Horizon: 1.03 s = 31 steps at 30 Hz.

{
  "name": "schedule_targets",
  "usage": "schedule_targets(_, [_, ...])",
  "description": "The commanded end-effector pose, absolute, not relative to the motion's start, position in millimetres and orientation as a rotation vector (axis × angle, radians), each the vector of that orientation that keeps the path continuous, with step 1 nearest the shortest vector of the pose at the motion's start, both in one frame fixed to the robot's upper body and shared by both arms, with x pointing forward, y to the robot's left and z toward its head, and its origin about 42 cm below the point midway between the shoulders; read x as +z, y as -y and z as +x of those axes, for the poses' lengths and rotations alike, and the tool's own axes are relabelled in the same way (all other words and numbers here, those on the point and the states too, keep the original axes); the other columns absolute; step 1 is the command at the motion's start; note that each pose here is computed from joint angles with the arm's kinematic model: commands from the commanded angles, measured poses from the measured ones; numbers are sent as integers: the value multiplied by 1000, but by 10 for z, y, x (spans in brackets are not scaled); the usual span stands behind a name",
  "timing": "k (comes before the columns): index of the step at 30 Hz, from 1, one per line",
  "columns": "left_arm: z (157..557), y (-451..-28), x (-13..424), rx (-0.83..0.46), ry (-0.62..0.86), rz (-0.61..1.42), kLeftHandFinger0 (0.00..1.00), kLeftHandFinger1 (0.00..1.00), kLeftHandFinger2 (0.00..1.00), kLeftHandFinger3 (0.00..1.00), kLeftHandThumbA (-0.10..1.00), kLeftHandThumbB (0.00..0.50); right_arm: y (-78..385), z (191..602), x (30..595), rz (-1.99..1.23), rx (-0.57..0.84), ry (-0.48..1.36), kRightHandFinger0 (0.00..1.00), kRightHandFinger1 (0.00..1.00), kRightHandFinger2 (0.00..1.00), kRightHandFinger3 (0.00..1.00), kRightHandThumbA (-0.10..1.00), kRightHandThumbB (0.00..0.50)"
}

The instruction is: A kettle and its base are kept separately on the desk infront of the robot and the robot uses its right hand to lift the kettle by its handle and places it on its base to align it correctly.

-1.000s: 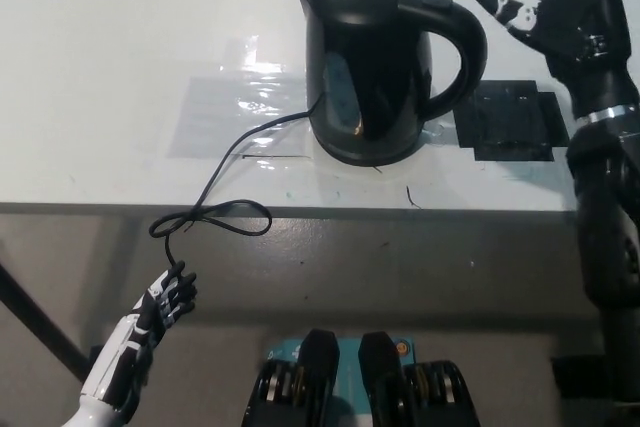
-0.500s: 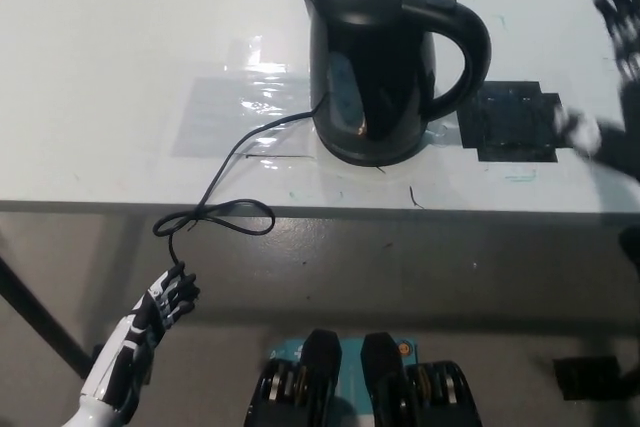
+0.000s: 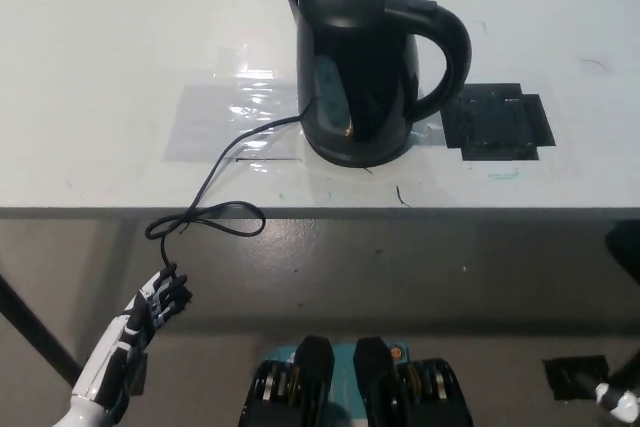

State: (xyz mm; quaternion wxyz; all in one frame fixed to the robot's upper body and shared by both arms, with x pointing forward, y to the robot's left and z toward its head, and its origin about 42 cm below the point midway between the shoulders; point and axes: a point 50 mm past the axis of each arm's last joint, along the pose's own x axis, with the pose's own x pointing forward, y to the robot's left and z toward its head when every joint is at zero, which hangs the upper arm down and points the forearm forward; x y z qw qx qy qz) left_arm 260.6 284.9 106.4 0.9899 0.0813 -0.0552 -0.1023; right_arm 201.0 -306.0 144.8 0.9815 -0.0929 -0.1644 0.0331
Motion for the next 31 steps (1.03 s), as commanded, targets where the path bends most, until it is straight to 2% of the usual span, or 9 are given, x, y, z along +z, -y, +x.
schedule_targets(1, [2634, -2948, 1199, -183, 195, 179, 1000, 1000, 1000, 1000, 1000, 191, 3050, 2155, 1319, -267, 111, 383, 1000, 1000, 1000, 1000, 1000, 462])
schedule_targets(3, [2634, -2963, 1196, -173, 206, 177, 1000, 1000, 1000, 1000, 1000, 184, 3048, 2221, 1237, -269, 117, 358, 1000, 1000, 1000, 1000, 1000, 457])
schedule_targets(7, [2641, -2985, 1181, -166, 212, 147, 1000, 1000, 1000, 1000, 1000, 194, 3026, 2302, 1156, -221, 127, 311, 1000, 1000, 1000, 1000, 1000, 497])
schedule_targets(10, [2653, -3002, 1165, -160, 209, 157, 1000, 1000, 1000, 1000, 1000, 214, 3013, 2351, 1106, -212, 135, 288, 1000, 1000, 1000, 1000, 1000, 497])
schedule_targets(15, [2639, -3011, 1129, -154, 198, 174, 1000, 1000, 1000, 1000, 1000, 220, 2985, 2358, 1061, -204, 138, 267, 1000, 1000, 1000, 1000, 1000, 500])
schedule_targets(23, [2600, -3009, 1108, -156, 184, 159, 1000, 1000, 1000, 1000, 1000, 198, 2931, 2383, 1050, -179, 148, 262, 1000, 1000, 1000, 1000, 1000, 500])
schedule_targets(24, [2591, -3015, 1103, -156, 182, 157, 1000, 1000, 1000, 1000, 1000, 181, 2924, 2381, 1045, -179, 149, 262, 1000, 1000, 1000, 1000, 1000, 500])
schedule_targets(28, [2555, -3039, 1072, -156, 178, 165, 1000, 1000, 1000, 1000, 1000, 194, 2912, 2341, 1029, -176, 151, 251, 1000, 1000, 1000, 1000, 1000, 496])
schedule_targets(31, [2547, -3030, 1073, -153, 168, 157, 1000, 1000, 1000, 1000, 1000, 180, 2909, 2339, 1028, -175, 153, 253, 1000, 1000, 1000, 1000, 1000, 485])
